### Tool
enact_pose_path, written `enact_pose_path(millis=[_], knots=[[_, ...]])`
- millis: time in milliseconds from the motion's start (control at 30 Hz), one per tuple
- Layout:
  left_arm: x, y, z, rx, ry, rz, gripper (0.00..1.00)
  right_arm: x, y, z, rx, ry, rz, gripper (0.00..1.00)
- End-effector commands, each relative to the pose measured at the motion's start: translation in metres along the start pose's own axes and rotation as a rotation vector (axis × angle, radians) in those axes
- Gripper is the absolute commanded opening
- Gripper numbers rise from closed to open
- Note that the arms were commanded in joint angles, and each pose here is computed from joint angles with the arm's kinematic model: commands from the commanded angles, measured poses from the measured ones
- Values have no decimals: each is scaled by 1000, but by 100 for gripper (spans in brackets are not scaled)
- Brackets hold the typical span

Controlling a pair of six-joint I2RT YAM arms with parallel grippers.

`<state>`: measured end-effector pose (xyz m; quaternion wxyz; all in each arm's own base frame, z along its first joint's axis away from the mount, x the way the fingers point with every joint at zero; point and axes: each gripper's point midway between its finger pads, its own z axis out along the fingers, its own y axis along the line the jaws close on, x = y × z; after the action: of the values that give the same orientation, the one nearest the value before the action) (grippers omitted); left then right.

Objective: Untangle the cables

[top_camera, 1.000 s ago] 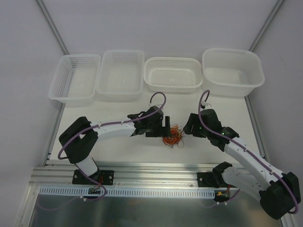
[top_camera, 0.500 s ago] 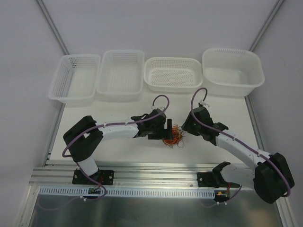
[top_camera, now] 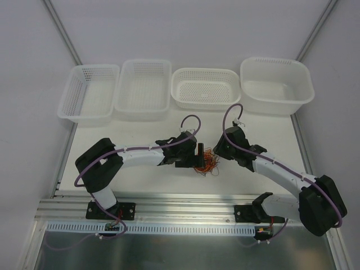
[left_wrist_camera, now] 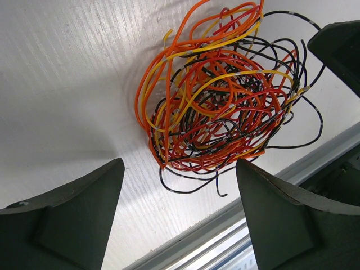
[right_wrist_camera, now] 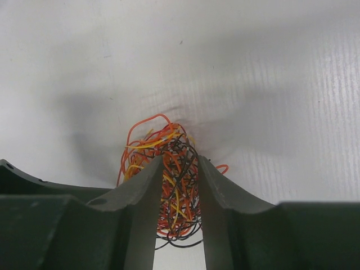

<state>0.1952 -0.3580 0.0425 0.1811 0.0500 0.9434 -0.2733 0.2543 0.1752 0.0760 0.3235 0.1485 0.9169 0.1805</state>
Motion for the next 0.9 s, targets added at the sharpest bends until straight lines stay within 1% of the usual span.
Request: enact_pose_path(millis=[0,167,267,300,367,400,433,600,700,867], knots=[[-3,-3,2,2,-27,-1,81,-14,17,1,-31,-43,21,34],[-1,0,3,-7,-24,-6,81,-9,16,5,-23,-30,11,28],[0,2,4,-11,-22,-6,81,-9,20,2,-36,-26,16,18],[0,4,5,-16,-24,-8,81,-9,20,0,-33,-23,15,9],[4,7,5,-24,-16,-13,80,-16,25,-9,-53,-39,10,3],[5,10,5,-33,-15,-23,79,-16,24,-13,-47,-36,7,1],[4,15,6,-54,-29,-31,78,-19,26,-18,-51,-44,6,1],[12,28,13,-107,1,-64,75,-40,39,-51,-108,-91,-18,1],[17,34,18,-136,20,-75,74,-45,44,-66,-129,-93,-32,1],[18,42,21,-171,26,-96,67,-60,57,-98,-200,-134,-46,1]])
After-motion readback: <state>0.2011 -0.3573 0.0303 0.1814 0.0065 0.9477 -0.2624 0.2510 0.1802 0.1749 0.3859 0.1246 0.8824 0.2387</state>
